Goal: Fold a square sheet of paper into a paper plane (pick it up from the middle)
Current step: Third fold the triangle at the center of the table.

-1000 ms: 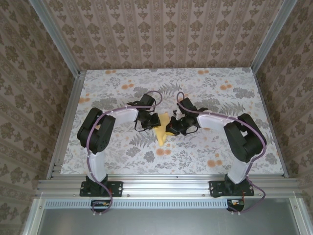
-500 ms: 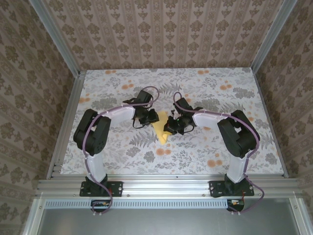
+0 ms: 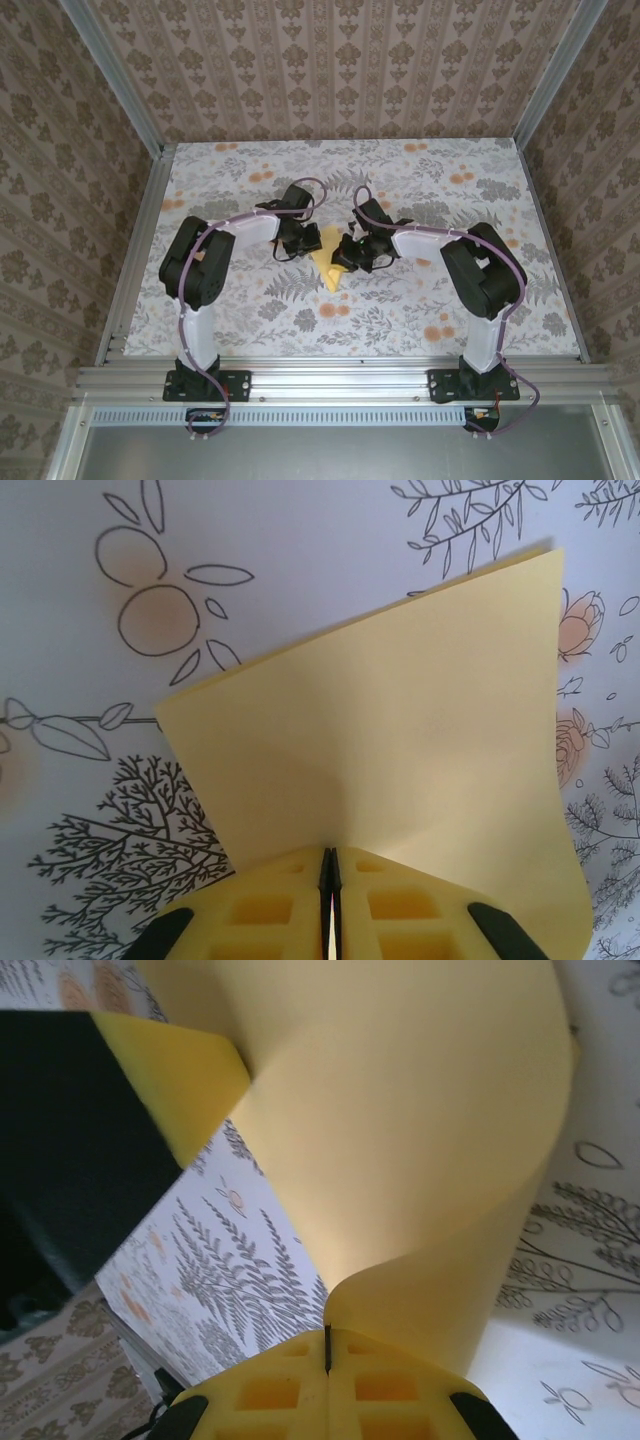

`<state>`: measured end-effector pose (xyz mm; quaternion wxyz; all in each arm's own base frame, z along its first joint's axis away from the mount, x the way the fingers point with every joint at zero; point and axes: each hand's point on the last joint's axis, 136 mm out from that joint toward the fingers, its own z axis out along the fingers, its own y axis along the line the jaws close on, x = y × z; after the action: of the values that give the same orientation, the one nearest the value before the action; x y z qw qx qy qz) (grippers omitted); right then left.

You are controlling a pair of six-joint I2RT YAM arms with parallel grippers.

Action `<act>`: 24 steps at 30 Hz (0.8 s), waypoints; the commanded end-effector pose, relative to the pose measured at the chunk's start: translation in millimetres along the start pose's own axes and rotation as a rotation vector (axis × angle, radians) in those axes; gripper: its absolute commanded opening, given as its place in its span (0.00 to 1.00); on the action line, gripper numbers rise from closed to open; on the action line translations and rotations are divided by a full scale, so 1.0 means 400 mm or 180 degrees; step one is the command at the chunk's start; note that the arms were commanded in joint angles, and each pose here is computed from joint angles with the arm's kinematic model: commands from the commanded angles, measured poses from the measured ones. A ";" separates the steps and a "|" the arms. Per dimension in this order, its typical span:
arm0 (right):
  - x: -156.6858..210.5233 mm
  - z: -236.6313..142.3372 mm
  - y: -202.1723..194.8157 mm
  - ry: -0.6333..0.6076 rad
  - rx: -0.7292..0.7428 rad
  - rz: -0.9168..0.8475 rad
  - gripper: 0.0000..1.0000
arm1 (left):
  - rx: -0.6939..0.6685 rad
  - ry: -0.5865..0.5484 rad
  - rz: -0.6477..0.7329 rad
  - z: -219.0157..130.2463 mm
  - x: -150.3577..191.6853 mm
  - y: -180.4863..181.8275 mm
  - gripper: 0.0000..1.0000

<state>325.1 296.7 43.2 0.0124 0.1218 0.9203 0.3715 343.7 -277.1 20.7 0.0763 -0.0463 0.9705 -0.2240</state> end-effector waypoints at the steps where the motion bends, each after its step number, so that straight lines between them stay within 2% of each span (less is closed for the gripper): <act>1: -0.017 0.022 0.029 -0.0027 -0.0163 0.0091 0.03 | -0.0204 0.0154 0.0010 0.025 0.028 0.041 0.12; 8: -0.028 0.043 0.018 -0.0065 -0.0178 0.0175 0.05 | -0.0192 0.0174 0.0032 0.028 0.030 0.038 0.12; 24: 0.013 0.044 -0.024 0.0152 0.0092 -0.0016 0.09 | -0.0172 0.0183 0.0059 0.028 0.035 0.032 0.12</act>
<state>327.1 301.2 24.9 0.0039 0.1263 0.9214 0.3675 343.5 -277.2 20.6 0.0775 -0.0420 0.9708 -0.2229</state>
